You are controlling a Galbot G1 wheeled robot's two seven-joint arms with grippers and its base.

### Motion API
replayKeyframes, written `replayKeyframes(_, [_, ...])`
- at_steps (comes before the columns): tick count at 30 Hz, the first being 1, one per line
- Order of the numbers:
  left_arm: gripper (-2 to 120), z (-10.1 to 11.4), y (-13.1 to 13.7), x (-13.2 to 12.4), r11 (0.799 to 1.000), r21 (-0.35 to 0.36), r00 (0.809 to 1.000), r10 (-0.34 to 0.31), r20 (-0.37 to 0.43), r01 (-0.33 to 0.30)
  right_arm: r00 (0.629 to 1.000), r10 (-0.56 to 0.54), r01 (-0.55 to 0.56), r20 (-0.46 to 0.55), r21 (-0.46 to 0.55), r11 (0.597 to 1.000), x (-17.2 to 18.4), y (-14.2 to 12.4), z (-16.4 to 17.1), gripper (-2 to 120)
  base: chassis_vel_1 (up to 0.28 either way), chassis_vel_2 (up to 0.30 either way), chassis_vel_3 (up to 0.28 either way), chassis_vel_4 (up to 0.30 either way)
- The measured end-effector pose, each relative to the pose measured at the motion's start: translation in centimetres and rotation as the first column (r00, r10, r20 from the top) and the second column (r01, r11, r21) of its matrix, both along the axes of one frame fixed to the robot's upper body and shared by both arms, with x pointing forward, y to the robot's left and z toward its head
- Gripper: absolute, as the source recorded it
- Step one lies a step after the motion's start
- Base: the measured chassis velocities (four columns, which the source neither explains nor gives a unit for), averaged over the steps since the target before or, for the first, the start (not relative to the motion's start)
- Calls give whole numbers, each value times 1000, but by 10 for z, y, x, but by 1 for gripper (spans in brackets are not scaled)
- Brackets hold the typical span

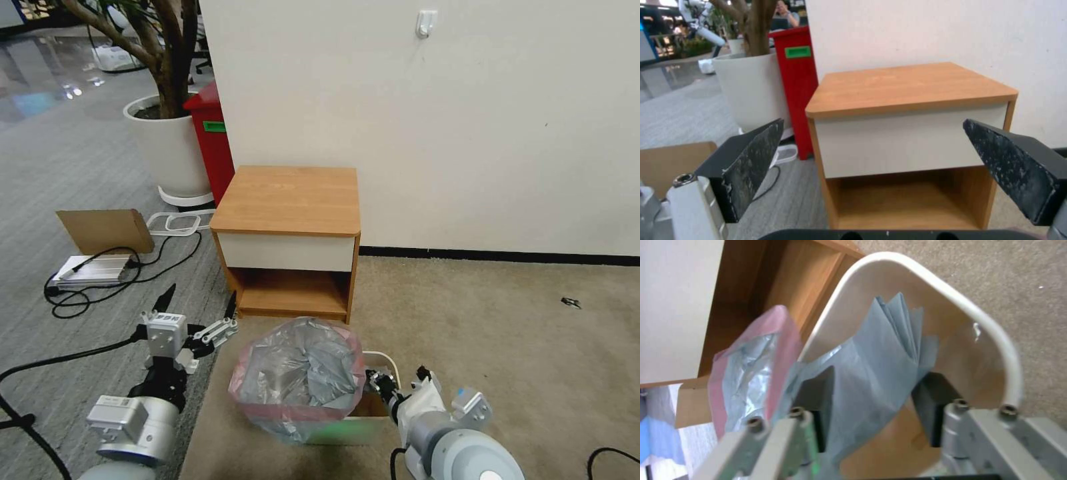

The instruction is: Pick up the garbage bag from the table and place it over the trash can.

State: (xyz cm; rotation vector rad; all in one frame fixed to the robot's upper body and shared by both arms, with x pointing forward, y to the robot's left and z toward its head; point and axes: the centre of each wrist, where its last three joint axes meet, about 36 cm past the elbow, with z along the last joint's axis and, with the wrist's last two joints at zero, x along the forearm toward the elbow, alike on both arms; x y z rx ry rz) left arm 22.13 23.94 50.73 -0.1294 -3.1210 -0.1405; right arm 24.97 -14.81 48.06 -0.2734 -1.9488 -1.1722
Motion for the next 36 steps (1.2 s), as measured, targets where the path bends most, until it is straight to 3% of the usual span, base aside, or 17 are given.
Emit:
replayKeyframes(15, [100, 1, -3, 2, 998, 41, 998, -55, -8, 55, 992, -47, 58, 115, -89, 994, -17, -13, 38, 99, 0, 0, 0, 0])
replayKeyframes(27, [100, -12, -20, 6, 973, 80, 975, -210, -77, 216, 985, -78, 98, 155, -121, 988, -15, -16, 40, 100, 0, 0, 0, 0])
replayKeyframes(36, [100, -45, -42, 2, 954, 38, 938, -286, -196, 298, 979, -78, 104, 187, -133, 986, -15, -17, 39, 100, 0, 0, 0, 0])
